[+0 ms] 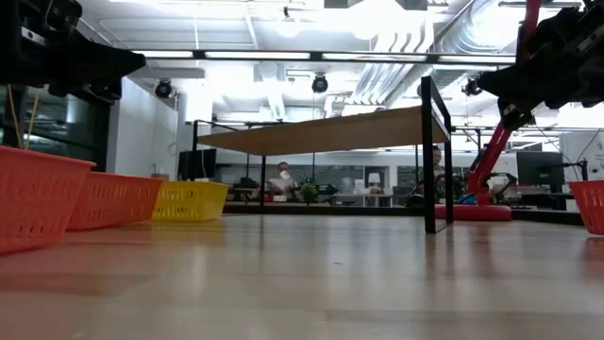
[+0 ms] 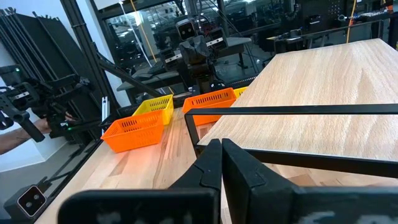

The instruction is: Stack baskets on shelf by color

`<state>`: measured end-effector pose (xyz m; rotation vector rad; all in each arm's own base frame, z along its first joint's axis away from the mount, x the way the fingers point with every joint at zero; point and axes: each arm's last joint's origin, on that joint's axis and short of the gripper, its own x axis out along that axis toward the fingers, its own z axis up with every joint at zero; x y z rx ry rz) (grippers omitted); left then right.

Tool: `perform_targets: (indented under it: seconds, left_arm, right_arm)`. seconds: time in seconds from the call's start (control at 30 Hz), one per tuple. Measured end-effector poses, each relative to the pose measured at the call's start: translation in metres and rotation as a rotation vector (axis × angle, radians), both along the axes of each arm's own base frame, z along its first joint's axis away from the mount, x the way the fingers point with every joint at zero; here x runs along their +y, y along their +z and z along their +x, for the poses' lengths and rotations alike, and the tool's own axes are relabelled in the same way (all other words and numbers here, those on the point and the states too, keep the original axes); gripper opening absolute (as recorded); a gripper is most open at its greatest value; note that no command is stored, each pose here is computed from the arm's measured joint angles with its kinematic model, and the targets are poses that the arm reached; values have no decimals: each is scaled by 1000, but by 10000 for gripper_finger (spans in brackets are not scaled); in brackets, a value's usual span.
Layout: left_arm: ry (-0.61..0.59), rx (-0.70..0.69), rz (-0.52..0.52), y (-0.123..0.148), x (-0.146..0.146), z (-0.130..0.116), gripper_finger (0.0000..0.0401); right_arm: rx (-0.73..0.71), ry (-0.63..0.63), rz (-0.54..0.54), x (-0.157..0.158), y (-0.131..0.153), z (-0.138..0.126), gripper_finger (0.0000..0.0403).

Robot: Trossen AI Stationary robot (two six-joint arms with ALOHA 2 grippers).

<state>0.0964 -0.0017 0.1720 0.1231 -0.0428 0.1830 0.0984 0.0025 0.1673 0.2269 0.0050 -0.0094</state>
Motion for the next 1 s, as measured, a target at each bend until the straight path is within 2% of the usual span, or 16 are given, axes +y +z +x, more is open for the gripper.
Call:
perform_targets:
  seconds: [1.0]
  left_arm:
    - [0, 0, 0, 0, 0, 0, 1]
  right_arm:
    - [-3, -14, 0, 0, 0, 0, 0]
